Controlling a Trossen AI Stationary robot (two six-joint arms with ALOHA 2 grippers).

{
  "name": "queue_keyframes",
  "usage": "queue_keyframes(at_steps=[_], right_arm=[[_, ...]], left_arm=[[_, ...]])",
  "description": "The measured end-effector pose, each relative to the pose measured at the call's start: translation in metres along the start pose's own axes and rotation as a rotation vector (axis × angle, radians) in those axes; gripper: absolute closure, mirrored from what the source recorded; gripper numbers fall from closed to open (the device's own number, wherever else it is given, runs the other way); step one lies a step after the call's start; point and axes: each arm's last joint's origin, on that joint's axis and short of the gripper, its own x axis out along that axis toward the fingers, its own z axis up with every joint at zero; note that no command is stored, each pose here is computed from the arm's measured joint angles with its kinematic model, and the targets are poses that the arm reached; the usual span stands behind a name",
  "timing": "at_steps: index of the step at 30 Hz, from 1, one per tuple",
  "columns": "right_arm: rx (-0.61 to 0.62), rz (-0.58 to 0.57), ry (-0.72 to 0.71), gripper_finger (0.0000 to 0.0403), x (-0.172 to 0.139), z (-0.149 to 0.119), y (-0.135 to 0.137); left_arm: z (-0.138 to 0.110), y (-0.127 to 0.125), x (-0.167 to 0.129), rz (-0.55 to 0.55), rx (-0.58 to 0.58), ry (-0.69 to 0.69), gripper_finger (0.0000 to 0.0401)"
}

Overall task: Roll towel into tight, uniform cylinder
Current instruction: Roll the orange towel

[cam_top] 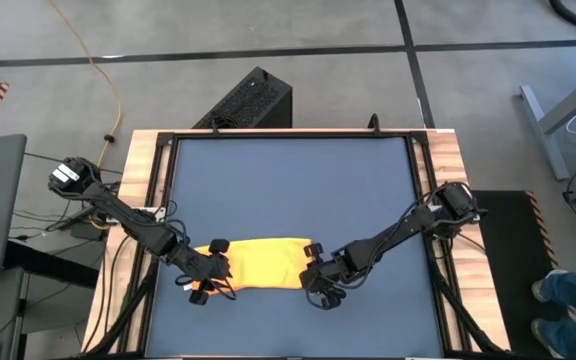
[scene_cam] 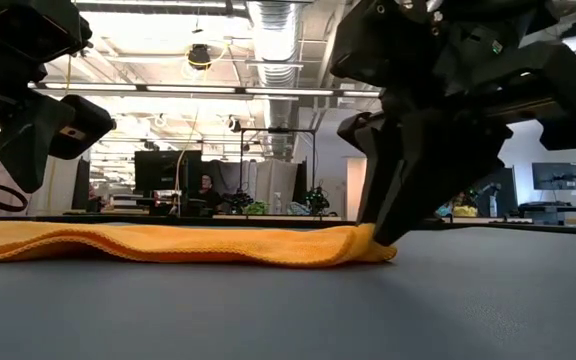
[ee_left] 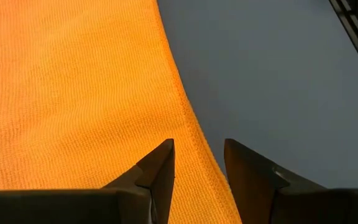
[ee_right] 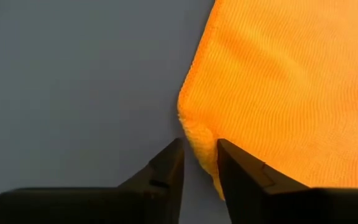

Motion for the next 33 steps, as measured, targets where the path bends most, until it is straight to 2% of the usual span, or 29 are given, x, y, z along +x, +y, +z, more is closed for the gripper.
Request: queue_keyframes(at_steps=[17, 22, 28, 33], right_arm=[[-0.033, -0.005, 0.006, 0.0390, -0.003, 0.000, -0.003], [-0.042, -0.024, -0.007, 0.0387, -0.018, 0.004, -0.012], [-0.063, -0.150, -0.015, 0.0386, -0.040, 0.008, -0.029], [-0.144, -0.222, 0.015, 0.0387, -0.040, 0.006, -0.048]], left_arm=[[0.000, 0.000, 0.000, 0.000, 0.000, 0.000, 0.0273], [-0.001, 0.000, 0.000, 0.002, 0.001, 0.007, 0.0273], [-0.002, 0.001, 0.000, 0.008, 0.002, 0.022, 0.0273], [-0.002, 0.003, 0.000, 0.013, -0.004, 0.021, 0.0273]])
